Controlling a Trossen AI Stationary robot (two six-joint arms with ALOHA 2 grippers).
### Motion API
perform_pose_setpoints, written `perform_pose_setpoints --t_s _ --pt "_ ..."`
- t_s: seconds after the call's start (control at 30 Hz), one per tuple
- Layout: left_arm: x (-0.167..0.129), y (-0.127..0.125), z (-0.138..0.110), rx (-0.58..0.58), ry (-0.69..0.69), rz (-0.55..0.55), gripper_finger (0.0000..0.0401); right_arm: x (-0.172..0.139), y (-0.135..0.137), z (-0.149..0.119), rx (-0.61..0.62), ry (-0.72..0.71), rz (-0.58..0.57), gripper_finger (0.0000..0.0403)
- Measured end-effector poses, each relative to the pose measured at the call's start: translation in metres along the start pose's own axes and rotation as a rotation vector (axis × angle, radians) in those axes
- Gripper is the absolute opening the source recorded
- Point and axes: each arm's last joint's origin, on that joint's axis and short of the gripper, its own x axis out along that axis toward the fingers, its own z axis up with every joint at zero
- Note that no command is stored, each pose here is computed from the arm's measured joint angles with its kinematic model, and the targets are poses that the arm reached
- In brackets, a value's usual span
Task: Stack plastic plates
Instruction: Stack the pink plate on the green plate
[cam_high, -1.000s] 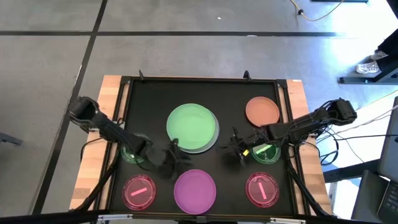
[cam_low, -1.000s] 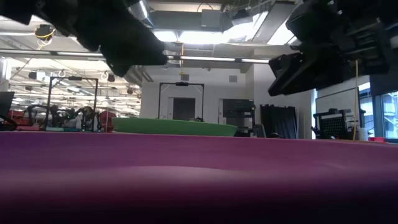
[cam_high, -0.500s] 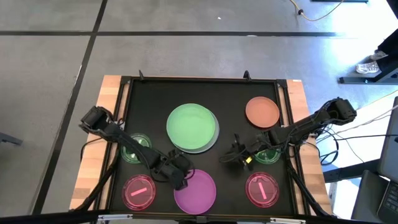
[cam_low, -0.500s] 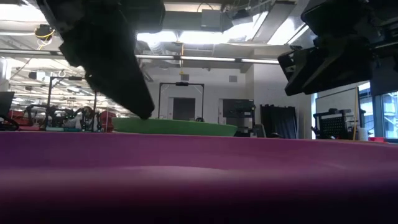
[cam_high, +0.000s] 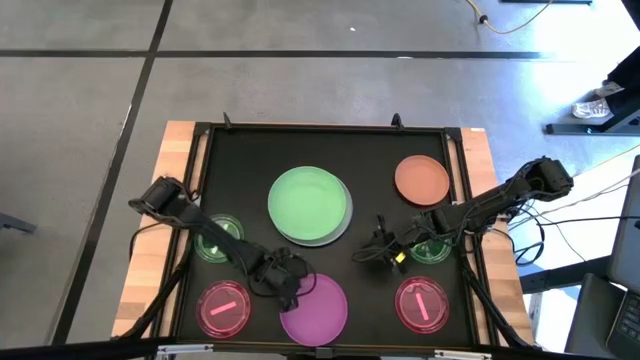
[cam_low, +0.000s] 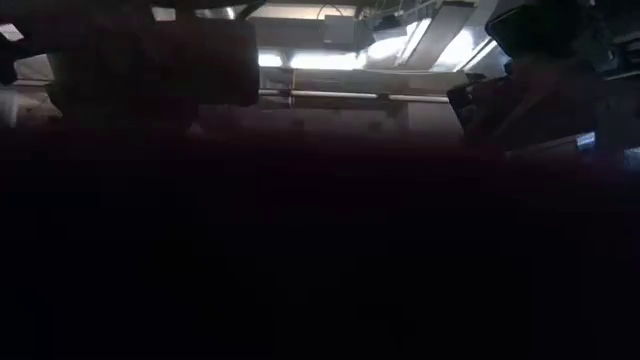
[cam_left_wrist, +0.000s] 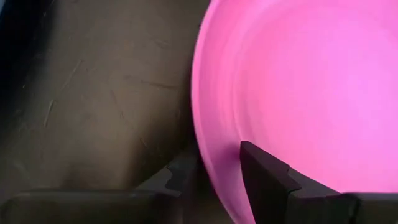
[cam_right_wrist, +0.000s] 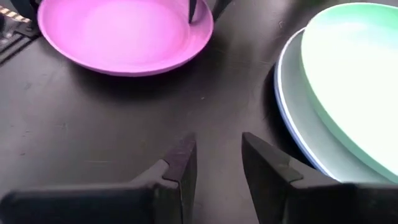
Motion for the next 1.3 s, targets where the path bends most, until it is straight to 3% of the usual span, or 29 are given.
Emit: perform_pose_setpoints --t_s 0.27,0.43,0.63,1.03,1.13,1.3 --pt "0.001 0.006 0.008 0.040 -0.022 0.006 0.0015 0.000 0.000 -0.001 -0.004 0.011 -0.016 0.0117" --pt "-0.009 0.008 0.015 0.057 -0.041 -0.005 0.0019 0.000 0.000 -0.002 0.008 0.021 -0.005 0.0117" --pt "-0.048 0.012 0.031 0.142 -0.118 -0.022 0.0013 0.000 0.000 -0.002 0.008 0.023 -0.005 0.0117" --pt "-0.151 0.064 0.067 0.178 -0.459 0.344 0.0021 0.000 -0.001 -0.001 0.003 0.020 -0.050 0.0117" --pt "-0.158 0.083 0.077 0.150 -0.483 0.436 0.0019 0.000 -0.002 -0.002 -0.012 0.025 -0.086 0.0117" --pt "-0.152 0.121 0.090 0.096 -0.404 0.535 0.0015 0.000 -0.005 -0.001 -0.048 0.029 -0.152 0.0117"
